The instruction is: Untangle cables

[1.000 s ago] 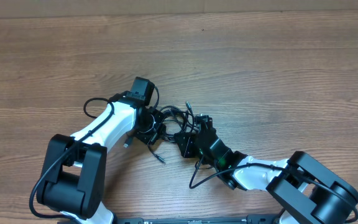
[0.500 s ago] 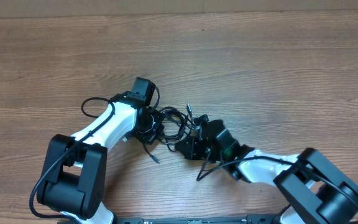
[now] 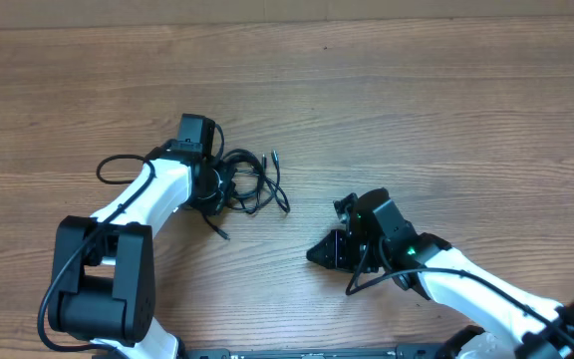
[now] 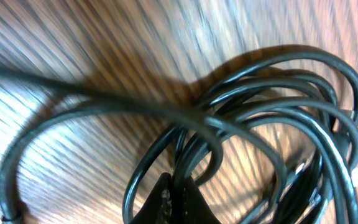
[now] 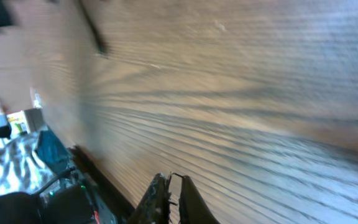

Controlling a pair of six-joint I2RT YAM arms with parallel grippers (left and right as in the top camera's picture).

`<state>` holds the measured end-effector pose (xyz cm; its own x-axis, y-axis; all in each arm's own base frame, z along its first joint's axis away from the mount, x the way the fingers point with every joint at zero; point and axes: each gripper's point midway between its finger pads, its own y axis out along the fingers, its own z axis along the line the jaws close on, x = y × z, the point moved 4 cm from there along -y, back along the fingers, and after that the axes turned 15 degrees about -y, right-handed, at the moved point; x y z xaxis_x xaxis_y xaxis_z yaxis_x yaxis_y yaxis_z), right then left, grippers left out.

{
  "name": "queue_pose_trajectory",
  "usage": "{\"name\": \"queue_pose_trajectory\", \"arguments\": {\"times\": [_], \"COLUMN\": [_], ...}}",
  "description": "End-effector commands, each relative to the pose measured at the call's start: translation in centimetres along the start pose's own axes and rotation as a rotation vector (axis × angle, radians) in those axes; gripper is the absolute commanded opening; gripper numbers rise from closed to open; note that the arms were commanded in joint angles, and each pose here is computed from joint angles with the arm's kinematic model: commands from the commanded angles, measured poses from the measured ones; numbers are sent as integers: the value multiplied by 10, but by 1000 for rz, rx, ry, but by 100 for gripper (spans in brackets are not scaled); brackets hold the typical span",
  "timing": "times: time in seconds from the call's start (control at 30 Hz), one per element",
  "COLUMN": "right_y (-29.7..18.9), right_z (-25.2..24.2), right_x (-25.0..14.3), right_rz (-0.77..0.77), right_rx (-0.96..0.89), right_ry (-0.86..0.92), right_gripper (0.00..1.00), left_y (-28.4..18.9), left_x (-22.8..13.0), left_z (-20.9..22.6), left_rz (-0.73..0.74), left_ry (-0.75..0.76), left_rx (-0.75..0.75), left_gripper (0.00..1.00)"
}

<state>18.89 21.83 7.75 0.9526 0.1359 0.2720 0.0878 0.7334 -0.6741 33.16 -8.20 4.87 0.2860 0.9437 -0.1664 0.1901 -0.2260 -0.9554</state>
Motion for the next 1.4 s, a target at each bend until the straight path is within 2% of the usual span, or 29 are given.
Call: {"name": "queue_pose_trajectory", "arguments": {"times": [0.0, 0.07, 0.13, 0.37, 0.57, 0.83, 0.9, 1.03, 1.13, 1.23, 1.27, 1.37], "right_y": [-6, -4, -1, 10, 22, 42, 41, 41, 42, 45, 45, 47], "right_z": [13, 21, 28, 36, 27, 24, 25, 27, 26, 23, 22, 29], "right_x": [11, 13, 12, 21, 39, 53, 54, 56, 56, 54, 54, 52], "right_rz": [-62, -75, -75, -170, -265, -320, -328, -340, -335, -327, -326, -307], "right_rx": [34, 57, 75, 3, -55, -14, -9, 9, 12, 7, 7, 58], "right_ry": [-86, -120, -148, -230, -245, -262, -266, -210, -175, -164, -163, -186], "right_gripper": [17, 27, 33, 52, 52, 51, 49, 33, 25, 12, 4, 4], "left_y": [-4, -4, -4, -12, -18, -20, -20, -20, -22, -23, -23, -23], "left_x": [-23, -30, -37, -71, -83, -84, -84, -85, -88, -90, -90, -90], "left_z": [2, 8, 11, 16, 18, 25, 25, 25, 25, 24, 24, 24], "left_rz": [113, 126, 161, 401, 501, 511, 511, 521, 544, 561, 563, 563], "left_ry": [80, 88, 84, -6, -16, -34, -34, -35, -37, -38, -38, -35], "left_rx": [0, 29, 42, 71, 81, 121, 121, 120, 119, 117, 117, 117], "left_gripper": [4, 4, 4, 5, 4, 4, 4, 4, 4, 4, 4, 5]}}
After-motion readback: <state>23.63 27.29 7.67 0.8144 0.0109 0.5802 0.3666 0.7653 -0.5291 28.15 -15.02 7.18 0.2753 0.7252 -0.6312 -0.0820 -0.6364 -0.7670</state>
